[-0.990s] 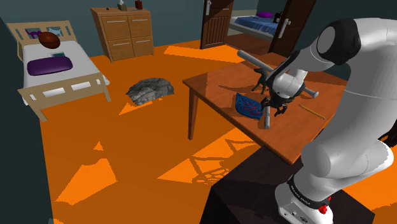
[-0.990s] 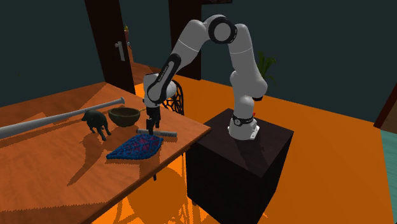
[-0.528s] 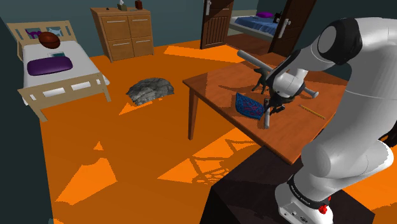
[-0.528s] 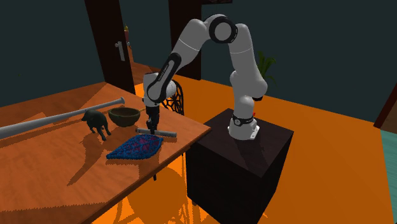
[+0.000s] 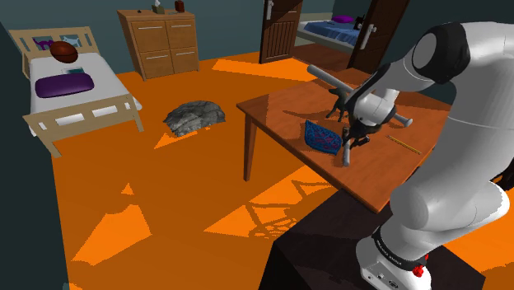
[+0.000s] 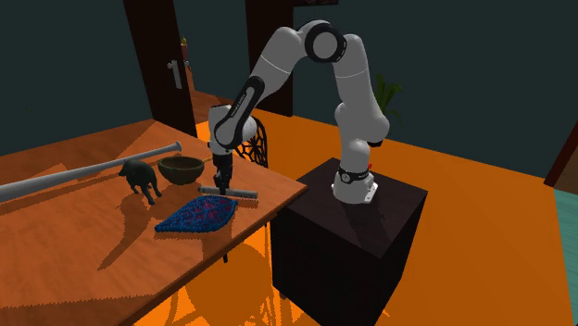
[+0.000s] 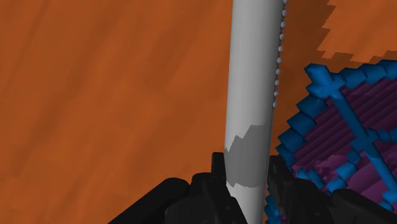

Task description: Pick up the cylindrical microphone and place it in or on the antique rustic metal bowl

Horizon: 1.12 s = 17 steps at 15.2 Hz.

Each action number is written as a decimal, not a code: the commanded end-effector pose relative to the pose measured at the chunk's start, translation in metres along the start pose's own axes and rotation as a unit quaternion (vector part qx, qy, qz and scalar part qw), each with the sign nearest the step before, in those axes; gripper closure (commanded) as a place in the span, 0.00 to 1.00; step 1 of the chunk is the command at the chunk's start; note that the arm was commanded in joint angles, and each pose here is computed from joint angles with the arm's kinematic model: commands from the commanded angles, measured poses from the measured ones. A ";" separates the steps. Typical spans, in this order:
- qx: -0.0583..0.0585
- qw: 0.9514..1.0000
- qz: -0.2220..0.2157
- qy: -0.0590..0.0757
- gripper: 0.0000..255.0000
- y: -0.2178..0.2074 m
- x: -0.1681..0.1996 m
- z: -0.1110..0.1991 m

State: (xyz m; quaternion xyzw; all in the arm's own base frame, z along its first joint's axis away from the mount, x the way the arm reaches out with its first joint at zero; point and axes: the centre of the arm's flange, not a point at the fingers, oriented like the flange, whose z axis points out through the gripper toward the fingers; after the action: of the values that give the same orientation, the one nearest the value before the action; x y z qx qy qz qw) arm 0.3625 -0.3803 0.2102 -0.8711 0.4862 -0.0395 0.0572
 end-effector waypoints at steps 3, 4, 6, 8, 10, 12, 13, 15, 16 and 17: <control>0.000 1.000 0.000 0.000 1.00 -0.003 0.000 -0.019; 0.000 1.000 0.000 0.000 1.00 -0.004 0.000 -0.024; 0.000 1.000 0.000 0.000 1.00 -0.005 0.000 -0.035; 0.000 1.000 0.000 0.000 1.00 -0.007 0.000 -0.045; 0.000 1.000 0.000 0.000 1.00 -0.008 0.000 -0.056; 0.000 1.000 0.000 0.000 1.00 -0.010 0.001 -0.066; 0.000 1.000 0.000 0.000 1.00 -0.010 0.001 -0.071; 0.000 1.000 0.000 0.000 1.00 -0.012 0.001 -0.082; 0.000 1.000 0.000 0.000 1.00 -0.013 0.001 -0.087; 0.000 1.000 0.000 0.000 1.00 -0.013 0.001 -0.092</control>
State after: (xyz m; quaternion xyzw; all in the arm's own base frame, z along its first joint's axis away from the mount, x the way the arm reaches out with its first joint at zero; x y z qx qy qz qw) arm 0.3643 -0.3800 0.2975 -0.8711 0.4861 -0.0392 0.0573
